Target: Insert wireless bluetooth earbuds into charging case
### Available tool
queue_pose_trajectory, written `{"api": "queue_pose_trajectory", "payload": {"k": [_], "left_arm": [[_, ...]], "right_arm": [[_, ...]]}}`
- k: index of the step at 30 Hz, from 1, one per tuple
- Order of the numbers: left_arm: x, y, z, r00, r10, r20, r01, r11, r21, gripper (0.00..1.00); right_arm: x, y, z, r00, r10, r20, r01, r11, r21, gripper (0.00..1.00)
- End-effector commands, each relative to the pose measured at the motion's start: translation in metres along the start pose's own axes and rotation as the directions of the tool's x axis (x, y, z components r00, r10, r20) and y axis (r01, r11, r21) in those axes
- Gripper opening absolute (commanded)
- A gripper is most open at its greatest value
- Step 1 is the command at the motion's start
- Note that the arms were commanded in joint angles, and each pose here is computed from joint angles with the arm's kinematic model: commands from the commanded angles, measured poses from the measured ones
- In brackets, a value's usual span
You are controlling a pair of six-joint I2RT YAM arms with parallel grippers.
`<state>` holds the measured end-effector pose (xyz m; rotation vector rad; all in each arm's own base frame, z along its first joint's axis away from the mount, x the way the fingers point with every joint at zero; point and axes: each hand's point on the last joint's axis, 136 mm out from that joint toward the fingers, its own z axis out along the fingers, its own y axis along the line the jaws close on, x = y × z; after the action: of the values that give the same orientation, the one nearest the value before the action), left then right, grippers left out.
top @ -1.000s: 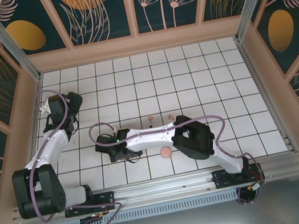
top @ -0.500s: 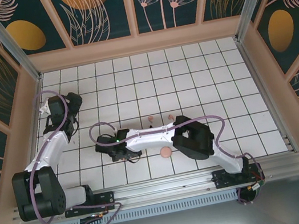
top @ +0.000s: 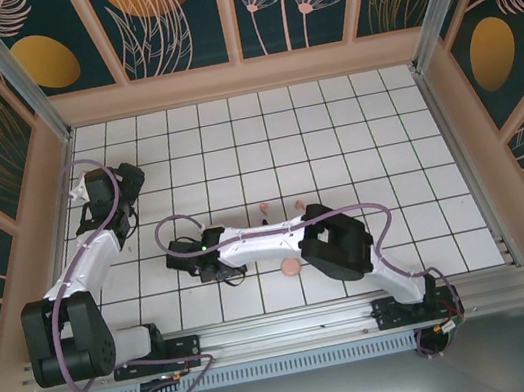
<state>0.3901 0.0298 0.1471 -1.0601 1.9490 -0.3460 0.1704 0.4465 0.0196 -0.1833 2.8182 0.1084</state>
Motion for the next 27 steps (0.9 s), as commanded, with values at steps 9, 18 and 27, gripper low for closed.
{"api": "queue_pose_trajectory", "payload": {"k": [9, 18, 27], "left_arm": [[-0.002, -0.01, -0.007, 1.0, -0.012, 0.006, 0.011, 0.997, 0.075, 0.99], [-0.008, -0.029, -0.034, 0.998, -0.061, 0.022, 0.055, 0.975, 0.215, 0.99], [-0.001, -0.044, -0.041, 1.0, -0.012, -0.014, 0.015, 0.955, 0.295, 0.99]], "right_arm": [[-0.002, 0.0, -0.015, 0.999, -0.009, 0.05, 0.008, 1.0, 0.013, 0.55], [-0.035, -0.004, -0.052, 0.99, 0.028, 0.14, -0.019, 0.998, -0.066, 0.52], [-0.057, -0.02, -0.068, 0.98, 0.079, 0.185, -0.058, 0.992, -0.114, 0.52]]}}
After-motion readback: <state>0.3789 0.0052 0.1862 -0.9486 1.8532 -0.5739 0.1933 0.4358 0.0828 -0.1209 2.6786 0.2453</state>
